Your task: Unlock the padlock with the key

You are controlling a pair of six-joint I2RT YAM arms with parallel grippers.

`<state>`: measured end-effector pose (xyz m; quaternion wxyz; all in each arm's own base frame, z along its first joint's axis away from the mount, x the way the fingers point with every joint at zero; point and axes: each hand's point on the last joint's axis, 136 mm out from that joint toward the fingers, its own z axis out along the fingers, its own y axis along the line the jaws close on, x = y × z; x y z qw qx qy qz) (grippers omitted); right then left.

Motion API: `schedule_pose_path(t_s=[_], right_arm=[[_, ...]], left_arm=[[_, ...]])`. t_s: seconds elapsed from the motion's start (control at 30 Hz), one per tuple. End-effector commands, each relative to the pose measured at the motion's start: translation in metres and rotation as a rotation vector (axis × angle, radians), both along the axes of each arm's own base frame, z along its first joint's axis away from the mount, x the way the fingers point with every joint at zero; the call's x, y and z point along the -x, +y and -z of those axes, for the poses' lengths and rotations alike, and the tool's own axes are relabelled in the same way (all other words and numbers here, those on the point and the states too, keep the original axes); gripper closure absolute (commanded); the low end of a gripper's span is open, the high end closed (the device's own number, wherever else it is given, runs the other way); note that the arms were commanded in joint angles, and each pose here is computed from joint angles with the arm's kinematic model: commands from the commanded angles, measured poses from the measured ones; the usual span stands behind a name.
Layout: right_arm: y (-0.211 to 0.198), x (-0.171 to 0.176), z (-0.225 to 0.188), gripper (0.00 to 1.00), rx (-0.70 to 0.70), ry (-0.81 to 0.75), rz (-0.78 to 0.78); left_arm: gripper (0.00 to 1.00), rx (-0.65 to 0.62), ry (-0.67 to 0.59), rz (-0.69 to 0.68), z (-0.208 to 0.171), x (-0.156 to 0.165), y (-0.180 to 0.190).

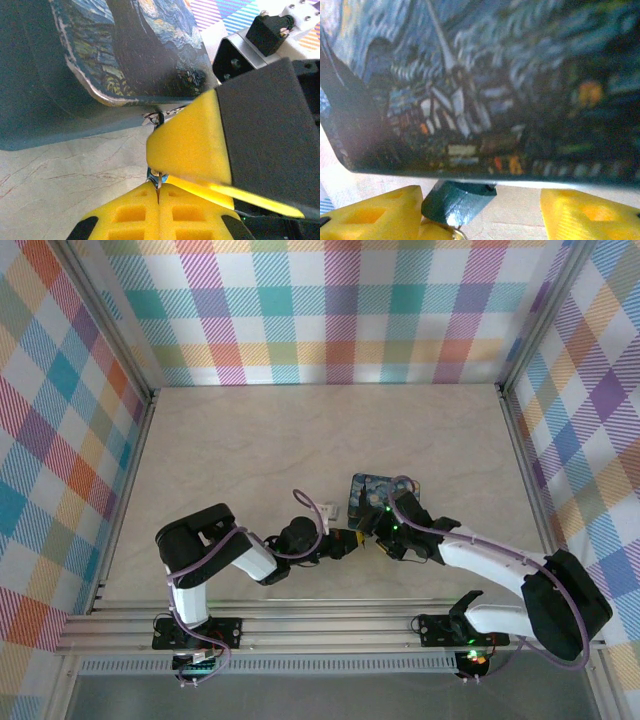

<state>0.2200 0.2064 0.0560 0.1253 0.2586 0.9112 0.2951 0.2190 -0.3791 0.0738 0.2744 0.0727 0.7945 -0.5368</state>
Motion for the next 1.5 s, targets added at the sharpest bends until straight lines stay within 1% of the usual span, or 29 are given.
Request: schedule_pose_path(t_s=[0.0,0.1,0.2,0.3,0.47,0.63,0.77,0.9,1.03,1.13,1.2,1.3,1.47], right_arm=[[-0.003,-0.009,-0.005,0.37,-0.034,-0.044,0.078],[-0.009,-0.01,-0.011,0.36,-0.019,-0.07,0.096],[-0.014,-0.009,-0.017,0.32,0.002,-0.081,0.095],[-0.014,-0.007,-0.019,0.31,0.012,-0.078,0.079],[-0.006,0.0,-0.007,0.32,-0.009,-0.02,0.044],[0.003,-0.001,0.002,0.35,-0.046,0.002,0.041],[0.007,-0.007,0.001,0.36,-0.041,-0.004,0.036],[0.007,-0.01,0.005,0.42,-0.023,-0.004,0.044],[0.011,-0.012,0.009,0.45,-0.033,0.007,0.045],[0.014,-0.015,0.009,0.51,-0.036,0.01,0.041],[0.015,-0.017,0.007,0.59,-0.03,0.008,0.033],[0.018,-0.019,0.002,0.74,-0.009,0.003,0.01],[0.018,-0.021,-0.003,0.93,0.023,0.002,-0.028]], left_arm=[[1.0,0.058,-0.026,-0.006,-0.01,0.0,-0.001],[1.0,0.051,-0.004,-0.02,-0.004,-0.002,0.0],[1.0,0.025,0.015,-0.037,0.007,-0.005,0.002],[1.0,0.001,0.007,-0.027,0.012,-0.005,0.001],[1.0,0.029,-0.002,-0.008,0.002,-0.004,-0.004],[1.0,0.055,-0.011,0.004,-0.008,-0.003,-0.007],[1.0,0.06,-0.018,0.007,-0.01,-0.002,-0.007],[1.0,0.081,-0.021,0.006,-0.014,-0.001,-0.007],[1.0,0.107,-0.02,-0.009,-0.019,-0.001,-0.005],[1.0,0.109,-0.03,-0.018,-0.021,-0.001,-0.005],[1.0,0.102,-0.049,-0.012,-0.021,0.001,-0.007],[1.0,0.068,-0.069,-0.006,-0.016,0.003,-0.008],[1.0,0.024,-0.094,0.006,-0.008,0.005,-0.006]])
